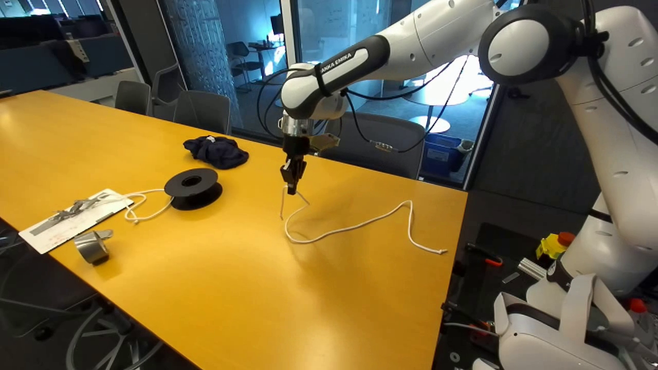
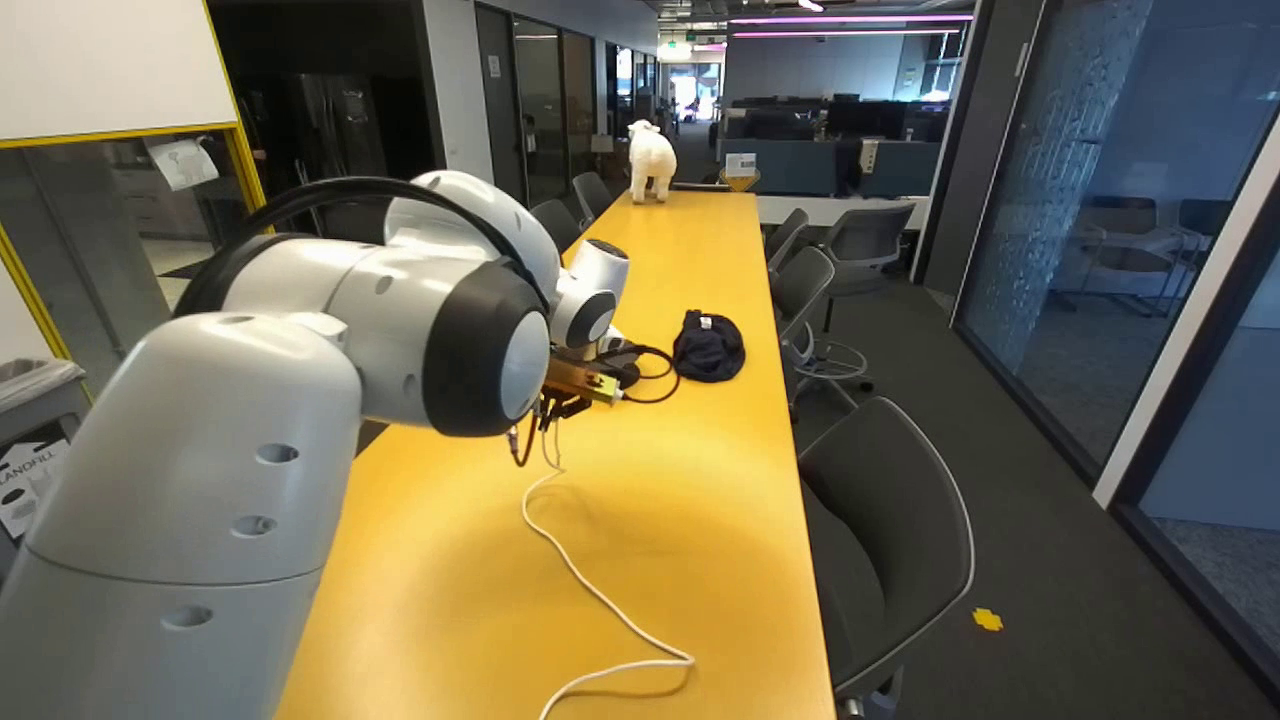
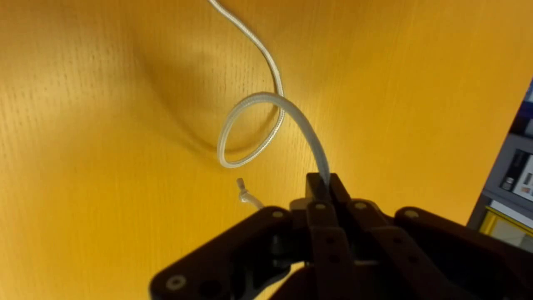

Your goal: Move the rope slightly up on the table

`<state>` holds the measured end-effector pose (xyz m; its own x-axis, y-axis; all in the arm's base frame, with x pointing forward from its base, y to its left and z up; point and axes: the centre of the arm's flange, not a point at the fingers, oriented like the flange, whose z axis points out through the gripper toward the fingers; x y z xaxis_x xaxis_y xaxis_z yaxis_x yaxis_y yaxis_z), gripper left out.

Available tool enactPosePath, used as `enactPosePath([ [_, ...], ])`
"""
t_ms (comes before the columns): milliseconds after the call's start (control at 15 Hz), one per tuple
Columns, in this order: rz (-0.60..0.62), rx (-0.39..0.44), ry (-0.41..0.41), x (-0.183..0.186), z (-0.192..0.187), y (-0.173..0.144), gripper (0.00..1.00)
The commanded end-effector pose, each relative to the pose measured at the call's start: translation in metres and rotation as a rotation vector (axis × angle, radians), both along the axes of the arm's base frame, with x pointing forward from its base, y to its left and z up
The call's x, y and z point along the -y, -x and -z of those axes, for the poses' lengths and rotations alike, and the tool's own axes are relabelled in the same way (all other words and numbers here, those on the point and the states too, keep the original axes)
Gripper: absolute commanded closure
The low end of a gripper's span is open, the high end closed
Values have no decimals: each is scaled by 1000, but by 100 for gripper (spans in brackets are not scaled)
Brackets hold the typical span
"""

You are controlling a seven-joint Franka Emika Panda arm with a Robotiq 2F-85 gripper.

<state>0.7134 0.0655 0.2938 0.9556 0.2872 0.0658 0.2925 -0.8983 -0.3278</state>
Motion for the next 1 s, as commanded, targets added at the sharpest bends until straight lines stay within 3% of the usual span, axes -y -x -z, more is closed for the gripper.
enactPosePath([
  [0,-5,-41,-121,51,-2,-14,99],
  [467,44,-84,-277,128,28,-12,99],
  [933,125,-76,-232,172,53,-7,99],
])
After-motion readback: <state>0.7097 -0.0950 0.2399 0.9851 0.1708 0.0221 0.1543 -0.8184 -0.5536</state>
